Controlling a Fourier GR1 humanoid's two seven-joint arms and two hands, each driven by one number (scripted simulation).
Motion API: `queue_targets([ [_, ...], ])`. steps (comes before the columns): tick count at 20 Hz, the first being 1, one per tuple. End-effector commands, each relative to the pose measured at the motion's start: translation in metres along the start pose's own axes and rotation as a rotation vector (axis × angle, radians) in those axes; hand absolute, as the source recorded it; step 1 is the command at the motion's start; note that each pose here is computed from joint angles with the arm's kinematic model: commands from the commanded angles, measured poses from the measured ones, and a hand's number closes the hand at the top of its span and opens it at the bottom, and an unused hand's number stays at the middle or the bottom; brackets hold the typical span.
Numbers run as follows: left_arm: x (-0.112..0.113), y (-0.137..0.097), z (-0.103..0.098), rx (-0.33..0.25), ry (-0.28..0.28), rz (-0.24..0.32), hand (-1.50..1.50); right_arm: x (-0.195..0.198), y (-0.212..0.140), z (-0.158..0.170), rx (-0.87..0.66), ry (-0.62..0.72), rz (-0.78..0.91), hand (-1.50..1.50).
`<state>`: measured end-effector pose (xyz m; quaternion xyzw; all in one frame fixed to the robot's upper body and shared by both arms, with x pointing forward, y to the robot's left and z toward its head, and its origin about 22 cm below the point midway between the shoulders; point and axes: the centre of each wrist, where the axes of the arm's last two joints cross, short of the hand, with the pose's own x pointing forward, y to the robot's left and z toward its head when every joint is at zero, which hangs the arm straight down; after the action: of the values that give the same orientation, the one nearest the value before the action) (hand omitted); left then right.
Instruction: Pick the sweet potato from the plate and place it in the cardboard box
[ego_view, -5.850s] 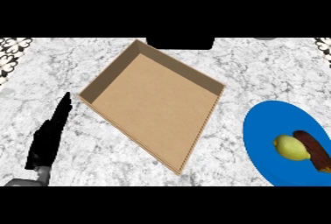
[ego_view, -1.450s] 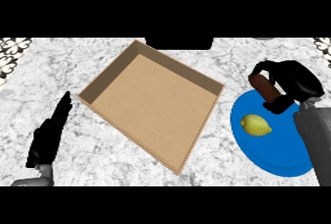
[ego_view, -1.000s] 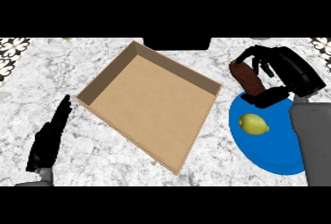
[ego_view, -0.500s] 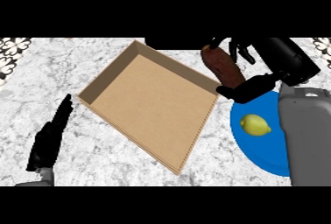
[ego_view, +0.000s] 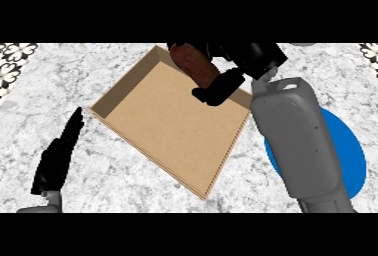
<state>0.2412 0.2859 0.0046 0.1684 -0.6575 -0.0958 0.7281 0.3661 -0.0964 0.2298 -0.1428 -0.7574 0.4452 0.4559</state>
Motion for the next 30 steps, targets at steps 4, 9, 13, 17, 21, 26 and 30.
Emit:
queue_targets([
  [4, 0.018, 0.002, 0.007, -0.013, -0.017, -0.013, 0.00, 0.003, 0.048, -0.043, 0.075, 0.076, 0.028, 1.50],
  [9, 0.020, -0.008, -0.008, -0.025, -0.019, -0.005, 0.00, -0.007, 0.092, -0.054, 0.133, 0.146, 0.087, 1.50],
  [13, 0.018, -0.004, -0.011, -0.044, -0.031, -0.017, 0.00, -0.033, 0.105, -0.058, 0.126, 0.257, -0.006, -1.50],
  [17, 0.013, -0.006, -0.016, -0.032, -0.031, -0.011, 0.00, -0.033, 0.108, -0.067, 0.117, 0.225, -0.039, -1.50],
  [21, 0.013, -0.009, -0.005, -0.046, -0.042, -0.001, 0.00, -0.048, 0.121, -0.056, 0.022, 0.222, -0.173, -1.50],
  [26, 0.004, 0.005, -0.001, -0.036, -0.032, -0.005, 0.00, -0.052, 0.098, -0.061, -0.232, 0.221, -0.364, -1.50],
  [30, 0.002, -0.007, 0.005, -0.028, -0.003, 0.005, 0.00, -0.053, 0.067, -0.068, -0.288, 0.184, -0.562, -1.50],
])
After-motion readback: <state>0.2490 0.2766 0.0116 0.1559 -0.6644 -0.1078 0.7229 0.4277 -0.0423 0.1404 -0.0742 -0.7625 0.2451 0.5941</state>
